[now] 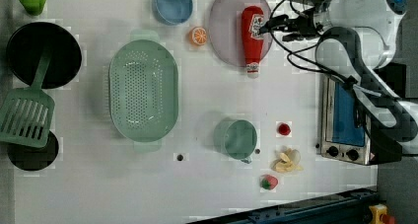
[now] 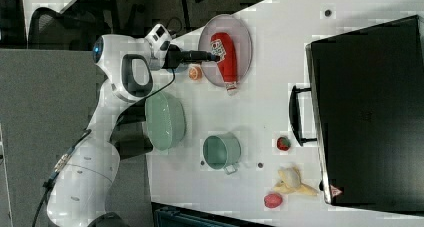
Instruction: Pick ketchup from plate and place it on table.
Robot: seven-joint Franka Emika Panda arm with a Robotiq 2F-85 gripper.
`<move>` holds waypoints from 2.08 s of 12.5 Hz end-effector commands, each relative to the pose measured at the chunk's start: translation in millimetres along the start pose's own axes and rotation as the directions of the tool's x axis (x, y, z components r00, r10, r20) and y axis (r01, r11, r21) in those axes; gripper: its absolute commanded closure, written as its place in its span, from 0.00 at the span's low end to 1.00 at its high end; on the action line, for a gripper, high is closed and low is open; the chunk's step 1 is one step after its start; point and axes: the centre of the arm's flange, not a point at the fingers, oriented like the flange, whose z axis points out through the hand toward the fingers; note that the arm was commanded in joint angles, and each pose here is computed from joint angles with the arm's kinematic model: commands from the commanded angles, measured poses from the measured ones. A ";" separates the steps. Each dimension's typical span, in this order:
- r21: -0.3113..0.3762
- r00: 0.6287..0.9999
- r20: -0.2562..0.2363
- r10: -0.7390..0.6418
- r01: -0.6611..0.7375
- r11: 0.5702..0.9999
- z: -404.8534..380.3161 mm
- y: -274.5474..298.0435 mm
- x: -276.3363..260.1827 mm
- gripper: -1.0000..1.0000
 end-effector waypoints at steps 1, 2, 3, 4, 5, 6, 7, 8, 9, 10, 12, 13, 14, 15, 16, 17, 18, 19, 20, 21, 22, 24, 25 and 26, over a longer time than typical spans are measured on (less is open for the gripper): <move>0.003 0.998 -0.010 -0.069 0.069 0.998 26.7 -5.4 1.2 0.00; 0.004 0.997 -0.007 -0.071 0.071 0.997 37.4 -6.0 0.7 0.00; 0.003 0.997 -0.006 -0.074 0.074 0.997 47.0 -6.4 0.2 0.00; 0.008 0.997 -0.026 -0.076 0.077 0.997 53.9 -7.5 1.8 0.00; 0.012 0.996 -0.041 -0.078 0.079 0.997 60.6 -8.3 2.9 0.00; 0.016 0.996 -0.044 -0.079 0.080 0.997 68.1 -9.2 2.5 0.00; 0.017 0.996 -0.039 -0.080 0.080 0.997 75.5 -9.6 1.4 0.00; 0.019 0.996 -0.040 -0.080 0.081 0.997 81.3 -9.9 0.9 0.00; 0.023 0.995 -0.054 -0.080 0.081 0.996 83.1 -11.1 1.9 0.04; 0.025 0.995 -0.061 -0.080 0.081 0.996 84.8 -11.1 2.3 0.15; 0.026 0.995 -0.065 -0.079 0.081 0.996 82.5 -11.1 3.3 0.39; 0.026 0.995 -0.067 -0.077 0.078 0.997 80.7 -10.0 4.1 0.40; 0.026 0.994 -0.073 -0.075 0.078 0.997 76.9 -9.7 5.2 0.40; 0.027 0.994 -0.081 -0.071 0.074 0.997 70.6 -9.0 6.8 0.40; 0.029 0.993 -0.094 -0.066 0.069 0.997 61.4 -8.1 9.2 0.40; 0.031 0.992 -0.112 -0.063 0.067 0.997 47.4 -7.3 12.6 0.40; 0.033 0.989 -0.134 -0.057 0.062 0.998 29.9 -5.7 17.0 0.40; 0.034 0.987 -0.153 -0.046 0.052 0.998 9.1 -2.7 21.3 0.40; 0.030 0.987 -0.155 -0.039 0.044 0.999 -11.9 1.0 24.2 0.40; 0.020 0.989 -0.142 -0.035 0.038 0.999 -31.8 4.6 25.1 0.40; 0.008 0.992 -0.119 -0.031 0.032 0.999 -50.5 8.5 23.5 0.40; -0.007 0.994 -0.110 -0.019 0.018 1.000 -91.3 19.1 18.1 0.40; -0.009 0.993 -0.120 -0.010 0.009 1.000 -111.6 26.1 15.2 0.40; -0.003 0.992 -0.124 0.007 -0.007 1.000 -127.9 35.1 10.5 0.40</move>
